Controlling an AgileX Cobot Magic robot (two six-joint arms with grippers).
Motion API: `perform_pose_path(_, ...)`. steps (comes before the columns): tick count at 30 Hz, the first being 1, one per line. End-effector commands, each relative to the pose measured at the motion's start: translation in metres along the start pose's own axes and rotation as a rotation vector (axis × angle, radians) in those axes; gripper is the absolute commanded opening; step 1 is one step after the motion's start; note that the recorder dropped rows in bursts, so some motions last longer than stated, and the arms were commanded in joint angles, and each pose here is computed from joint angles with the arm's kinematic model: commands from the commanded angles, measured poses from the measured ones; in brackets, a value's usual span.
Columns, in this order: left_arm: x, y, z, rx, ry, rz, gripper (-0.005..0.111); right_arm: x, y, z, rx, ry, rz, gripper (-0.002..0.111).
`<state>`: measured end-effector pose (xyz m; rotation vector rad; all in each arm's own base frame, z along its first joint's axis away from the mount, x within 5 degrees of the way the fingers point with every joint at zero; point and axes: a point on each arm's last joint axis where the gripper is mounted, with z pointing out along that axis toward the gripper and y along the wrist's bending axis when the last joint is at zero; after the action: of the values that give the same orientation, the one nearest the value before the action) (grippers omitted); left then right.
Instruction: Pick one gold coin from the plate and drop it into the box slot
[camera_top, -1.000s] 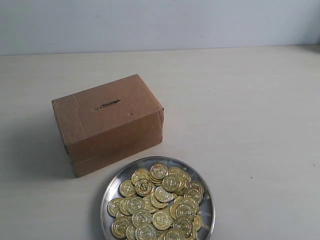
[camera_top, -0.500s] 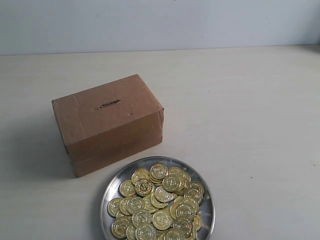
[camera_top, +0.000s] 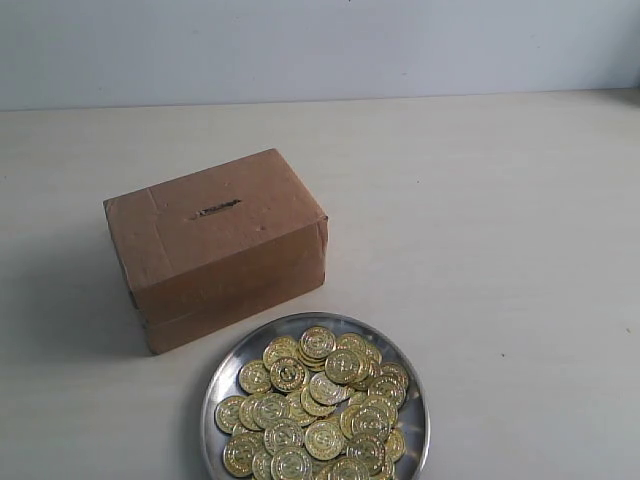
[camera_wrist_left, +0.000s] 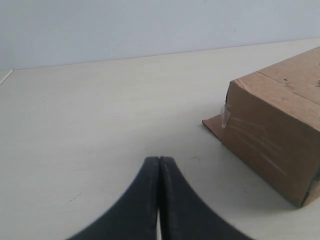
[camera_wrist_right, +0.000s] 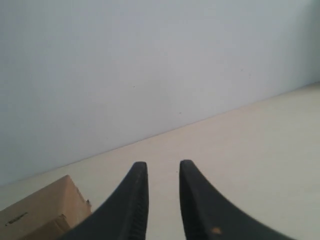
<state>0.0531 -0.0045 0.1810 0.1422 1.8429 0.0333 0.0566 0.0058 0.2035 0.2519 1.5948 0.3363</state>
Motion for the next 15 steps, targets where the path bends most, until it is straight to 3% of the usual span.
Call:
perform_pose_path(1, 0.000, 0.000, 0.000, 0.004, -0.013, -0.005, 0.000, -0.007, -0.002, -0.001, 0.016, -0.096, 0.043, 0.023)
perform_pose_path(8, 0.000, 0.000, 0.000, 0.004, -0.013, -0.005, 0.000, -0.015, -0.003, -0.002, 0.005, -0.181, 0.284, 0.023)
perform_pose_path(15, 0.000, 0.000, 0.000, 0.004, -0.013, -0.005, 0.000, -0.021, 0.002, -0.003, -0.012, -0.161, 0.276, 0.023)
